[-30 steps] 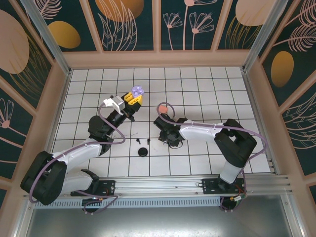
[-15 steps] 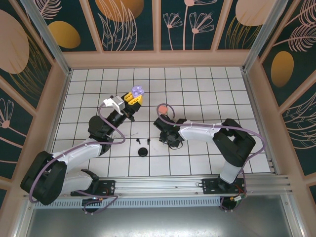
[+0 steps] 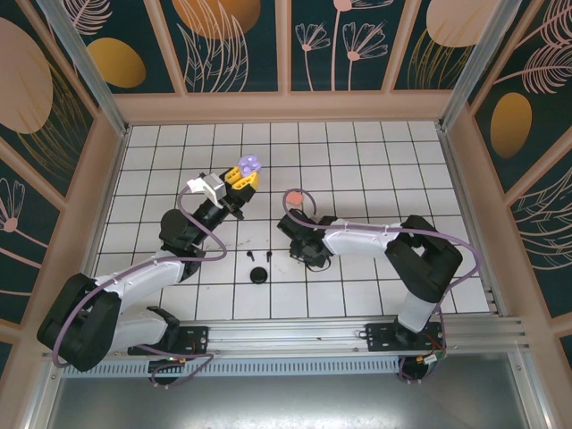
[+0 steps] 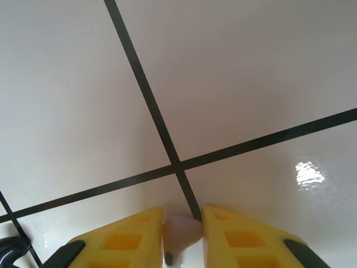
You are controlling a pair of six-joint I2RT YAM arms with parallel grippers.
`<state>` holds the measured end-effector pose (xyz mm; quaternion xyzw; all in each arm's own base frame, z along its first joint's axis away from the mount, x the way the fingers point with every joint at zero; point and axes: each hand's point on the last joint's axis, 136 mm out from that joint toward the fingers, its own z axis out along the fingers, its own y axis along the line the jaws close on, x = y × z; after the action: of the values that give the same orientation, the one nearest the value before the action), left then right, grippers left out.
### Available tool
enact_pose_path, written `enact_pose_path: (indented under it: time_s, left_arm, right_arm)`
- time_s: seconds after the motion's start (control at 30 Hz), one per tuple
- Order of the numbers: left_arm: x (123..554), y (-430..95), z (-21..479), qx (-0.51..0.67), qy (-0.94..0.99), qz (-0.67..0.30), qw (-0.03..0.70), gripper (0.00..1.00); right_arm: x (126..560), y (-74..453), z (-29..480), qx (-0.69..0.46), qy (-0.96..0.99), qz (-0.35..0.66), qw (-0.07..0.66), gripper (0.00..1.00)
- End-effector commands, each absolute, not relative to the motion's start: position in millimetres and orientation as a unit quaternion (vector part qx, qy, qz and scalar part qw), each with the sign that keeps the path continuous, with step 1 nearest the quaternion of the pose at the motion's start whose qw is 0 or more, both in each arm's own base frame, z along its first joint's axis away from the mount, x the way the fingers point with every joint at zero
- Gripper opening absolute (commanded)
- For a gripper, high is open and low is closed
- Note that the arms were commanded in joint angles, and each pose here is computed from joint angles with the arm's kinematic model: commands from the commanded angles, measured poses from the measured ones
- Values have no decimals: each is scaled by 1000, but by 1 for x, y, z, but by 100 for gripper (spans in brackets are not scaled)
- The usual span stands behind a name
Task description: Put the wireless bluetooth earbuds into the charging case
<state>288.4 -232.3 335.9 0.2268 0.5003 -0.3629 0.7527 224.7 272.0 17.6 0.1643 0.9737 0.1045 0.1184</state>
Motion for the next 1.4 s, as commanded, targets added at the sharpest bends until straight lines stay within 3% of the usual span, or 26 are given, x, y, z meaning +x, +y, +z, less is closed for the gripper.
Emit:
enact_pose_path:
  time_s: [0.0,0.4,1.03,1.37]
  left_arm:
    - [284,-232,352,228,480,-375,760,0]
    - [277,-239,355,250,474,-388,750,0]
    - [258,-271,361,364,429,-417,714,0]
    - [267,-284,364,372,420,-439,702,0]
  right_arm:
    - [226,276,28,153,970,124,142,22]
    - [248,264,98,144,946,173,232,21]
    - [317,241,357,42,834,295,465,21]
    - [311,249,432,-15,784,337,521,21]
